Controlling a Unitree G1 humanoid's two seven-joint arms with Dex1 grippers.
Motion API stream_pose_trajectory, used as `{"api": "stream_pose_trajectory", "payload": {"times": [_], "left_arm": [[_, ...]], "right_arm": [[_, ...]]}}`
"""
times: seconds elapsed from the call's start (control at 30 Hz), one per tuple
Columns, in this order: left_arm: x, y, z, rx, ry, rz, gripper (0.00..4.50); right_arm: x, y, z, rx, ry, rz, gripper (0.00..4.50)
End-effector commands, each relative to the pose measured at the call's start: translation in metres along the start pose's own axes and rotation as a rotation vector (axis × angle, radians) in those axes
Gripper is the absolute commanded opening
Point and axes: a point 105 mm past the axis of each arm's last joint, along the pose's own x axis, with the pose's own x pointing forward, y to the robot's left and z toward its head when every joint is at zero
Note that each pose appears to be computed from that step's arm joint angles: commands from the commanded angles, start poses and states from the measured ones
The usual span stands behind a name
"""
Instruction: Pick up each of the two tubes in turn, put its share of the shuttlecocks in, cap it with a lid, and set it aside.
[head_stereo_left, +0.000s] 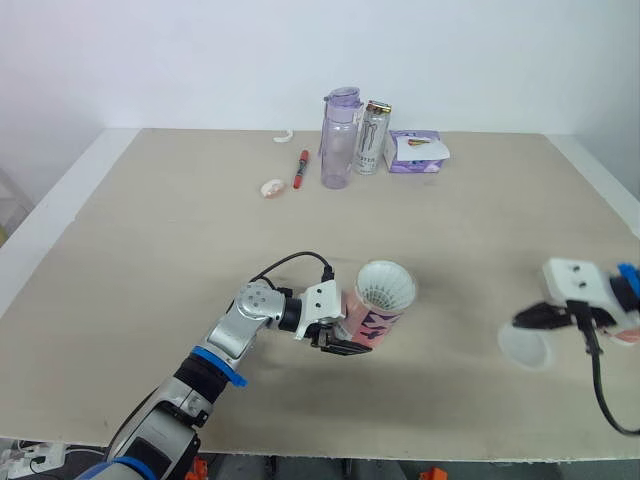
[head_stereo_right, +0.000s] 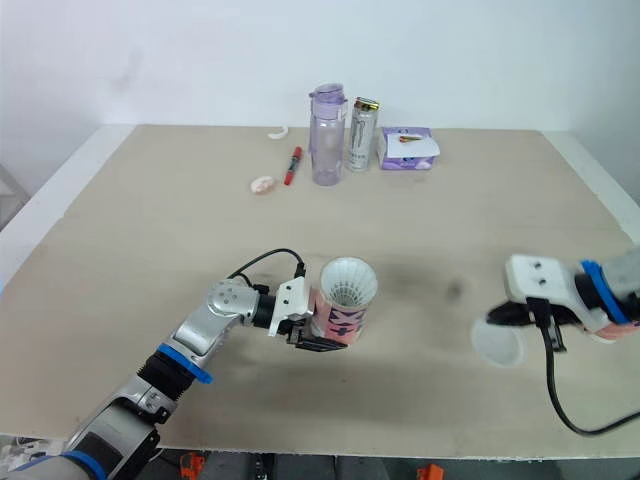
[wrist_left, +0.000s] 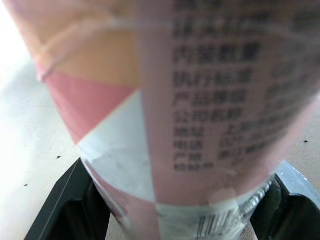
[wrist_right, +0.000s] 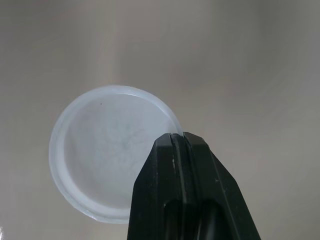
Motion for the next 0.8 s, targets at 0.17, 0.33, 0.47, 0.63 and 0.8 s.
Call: {"api": "stream_pose_trajectory", "payload": {"times": [0.17, 0.33, 0.47, 0.63, 0.8], "left_arm": [[-0.002, 0.000, -0.023, -0.047, 0.086, 0.003, 3.14], [0.000, -0.001, -0.025, -0.057, 0.094, 0.008, 3.14], [0.001, 0.000, -0.025, -0.058, 0.097, 0.014, 3.14], [0.000, 0.001, -0.025, -0.055, 0.100, 0.020, 3.14], [0.000, 0.002, -0.026, -0.053, 0.105, 0.025, 3.14]], "right_arm": [[-0.029, -0.021, 0.118, -0.303, -0.232, -0.040, 0.06], [-0.023, -0.019, 0.157, -0.429, -0.322, -0.014, 0.06], [-0.013, -0.013, 0.171, -0.473, -0.362, 0.025, 0.06], [0.000, -0.011, 0.174, -0.493, -0.375, 0.053, 0.06], [0.015, -0.011, 0.176, -0.511, -0.377, 0.075, 0.06]]}}
